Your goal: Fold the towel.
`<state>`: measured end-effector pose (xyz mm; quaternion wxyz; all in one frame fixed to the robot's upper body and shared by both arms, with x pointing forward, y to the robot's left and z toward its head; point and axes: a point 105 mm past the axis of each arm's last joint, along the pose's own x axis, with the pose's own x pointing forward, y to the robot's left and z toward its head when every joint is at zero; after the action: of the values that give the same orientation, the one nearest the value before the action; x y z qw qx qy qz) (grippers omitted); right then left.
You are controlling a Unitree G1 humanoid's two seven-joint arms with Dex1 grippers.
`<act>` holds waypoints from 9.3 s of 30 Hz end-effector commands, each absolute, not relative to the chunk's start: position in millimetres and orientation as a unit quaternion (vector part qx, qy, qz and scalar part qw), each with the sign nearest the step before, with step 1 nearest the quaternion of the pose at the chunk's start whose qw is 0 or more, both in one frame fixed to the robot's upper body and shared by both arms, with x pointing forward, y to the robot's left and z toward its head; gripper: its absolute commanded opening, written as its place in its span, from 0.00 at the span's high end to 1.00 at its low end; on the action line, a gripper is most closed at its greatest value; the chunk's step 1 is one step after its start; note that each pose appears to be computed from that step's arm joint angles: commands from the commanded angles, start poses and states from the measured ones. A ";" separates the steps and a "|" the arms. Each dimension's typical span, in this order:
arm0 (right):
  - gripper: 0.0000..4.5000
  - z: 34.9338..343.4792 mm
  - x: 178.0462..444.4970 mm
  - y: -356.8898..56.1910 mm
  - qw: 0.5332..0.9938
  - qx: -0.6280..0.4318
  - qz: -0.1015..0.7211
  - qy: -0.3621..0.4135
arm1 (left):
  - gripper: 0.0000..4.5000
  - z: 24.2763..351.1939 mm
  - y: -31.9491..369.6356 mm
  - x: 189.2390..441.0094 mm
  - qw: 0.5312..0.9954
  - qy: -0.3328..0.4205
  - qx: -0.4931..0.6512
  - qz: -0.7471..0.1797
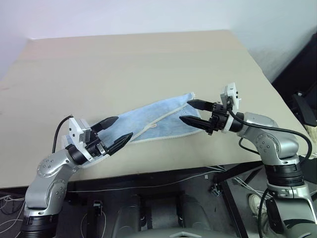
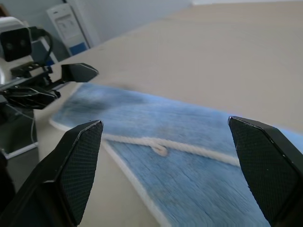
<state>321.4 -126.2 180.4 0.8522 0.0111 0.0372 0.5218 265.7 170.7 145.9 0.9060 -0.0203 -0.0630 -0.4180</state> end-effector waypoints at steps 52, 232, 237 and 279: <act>0.01 165.5 456.6 -151.4 0.857 -0.377 0.338 0.090 | 0.00 139.5 179.8 246.7 0.921 -0.078 0.020 -0.382; 1.00 339.8 450.6 -152.8 0.915 -0.347 0.095 -0.184 | 0.99 181.1 242.9 310.7 0.917 -0.030 0.012 -0.398; 1.00 340.3 454.1 -166.0 0.920 -0.341 0.081 -0.174 | 0.99 209.6 254.0 338.9 0.927 -0.060 0.025 -0.368; 1.00 170.0 254.7 -189.8 0.779 -0.310 0.527 0.137 | 0.99 160.6 309.6 269.9 0.868 0.205 0.069 -0.447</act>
<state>259.5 -191.9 158.3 0.7836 -0.3052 0.1536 0.5188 272.5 308.9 145.2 0.8645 0.0473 0.2208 -0.4490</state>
